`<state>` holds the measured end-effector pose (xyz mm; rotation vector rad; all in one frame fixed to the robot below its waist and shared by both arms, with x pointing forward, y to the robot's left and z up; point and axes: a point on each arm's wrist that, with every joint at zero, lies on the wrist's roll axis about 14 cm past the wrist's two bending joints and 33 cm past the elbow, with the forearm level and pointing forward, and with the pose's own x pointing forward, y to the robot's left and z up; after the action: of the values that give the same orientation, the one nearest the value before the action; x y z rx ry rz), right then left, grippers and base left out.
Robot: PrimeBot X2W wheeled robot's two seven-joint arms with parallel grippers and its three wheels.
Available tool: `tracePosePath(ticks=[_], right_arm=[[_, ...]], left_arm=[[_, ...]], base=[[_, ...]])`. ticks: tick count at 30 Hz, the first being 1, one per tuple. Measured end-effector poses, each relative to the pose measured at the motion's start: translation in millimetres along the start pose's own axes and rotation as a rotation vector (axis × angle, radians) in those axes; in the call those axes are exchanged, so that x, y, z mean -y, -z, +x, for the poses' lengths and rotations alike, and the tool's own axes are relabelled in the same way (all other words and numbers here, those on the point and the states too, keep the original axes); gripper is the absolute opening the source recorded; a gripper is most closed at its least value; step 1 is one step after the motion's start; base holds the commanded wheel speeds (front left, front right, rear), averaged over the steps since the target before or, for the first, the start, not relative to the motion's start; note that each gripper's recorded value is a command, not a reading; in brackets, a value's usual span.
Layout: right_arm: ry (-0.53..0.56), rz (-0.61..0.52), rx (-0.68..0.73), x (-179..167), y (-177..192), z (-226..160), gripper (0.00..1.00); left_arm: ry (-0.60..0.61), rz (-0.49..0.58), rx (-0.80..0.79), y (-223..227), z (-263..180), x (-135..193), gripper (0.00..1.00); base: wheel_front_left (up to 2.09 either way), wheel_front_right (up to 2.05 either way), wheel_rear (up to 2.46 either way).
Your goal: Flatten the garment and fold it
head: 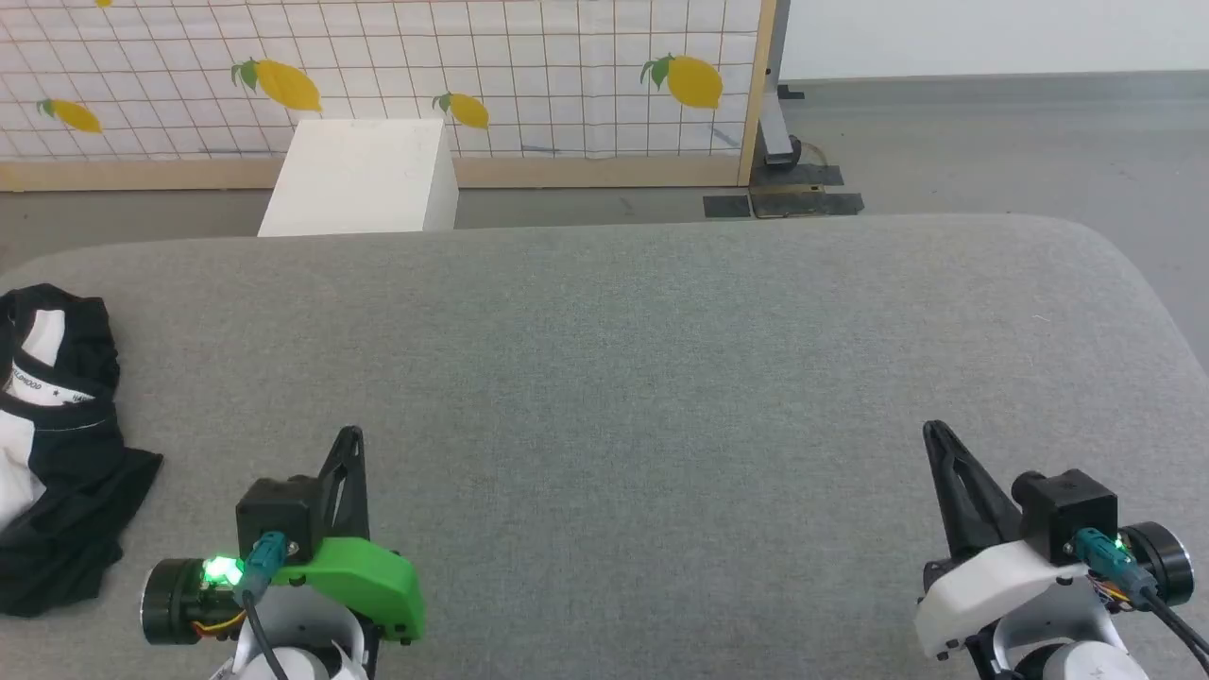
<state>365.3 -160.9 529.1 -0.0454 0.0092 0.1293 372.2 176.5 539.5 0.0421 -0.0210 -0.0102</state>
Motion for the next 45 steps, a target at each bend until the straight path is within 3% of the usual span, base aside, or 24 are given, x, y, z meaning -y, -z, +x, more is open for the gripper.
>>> tracePosePath(ticks=[21,22,45], right_arm=[[0.000,0.000,0.000,0,0,0,0.00],[0.000,0.000,0.000,0,0,0,1.00],[-0.036,0.008,0.025,-11,-3,8,1.00]], left_arm=[[0.000,0.000,0.000,0,0,0,0.00],[0.000,0.000,0.000,0,0,0,1.00],[-0.039,-0.021,0.007,3,-7,-9,1.00]], base=[[0.00,0.00,0.00],[0.00,0.00,0.00],[0.00,0.00,0.00]])
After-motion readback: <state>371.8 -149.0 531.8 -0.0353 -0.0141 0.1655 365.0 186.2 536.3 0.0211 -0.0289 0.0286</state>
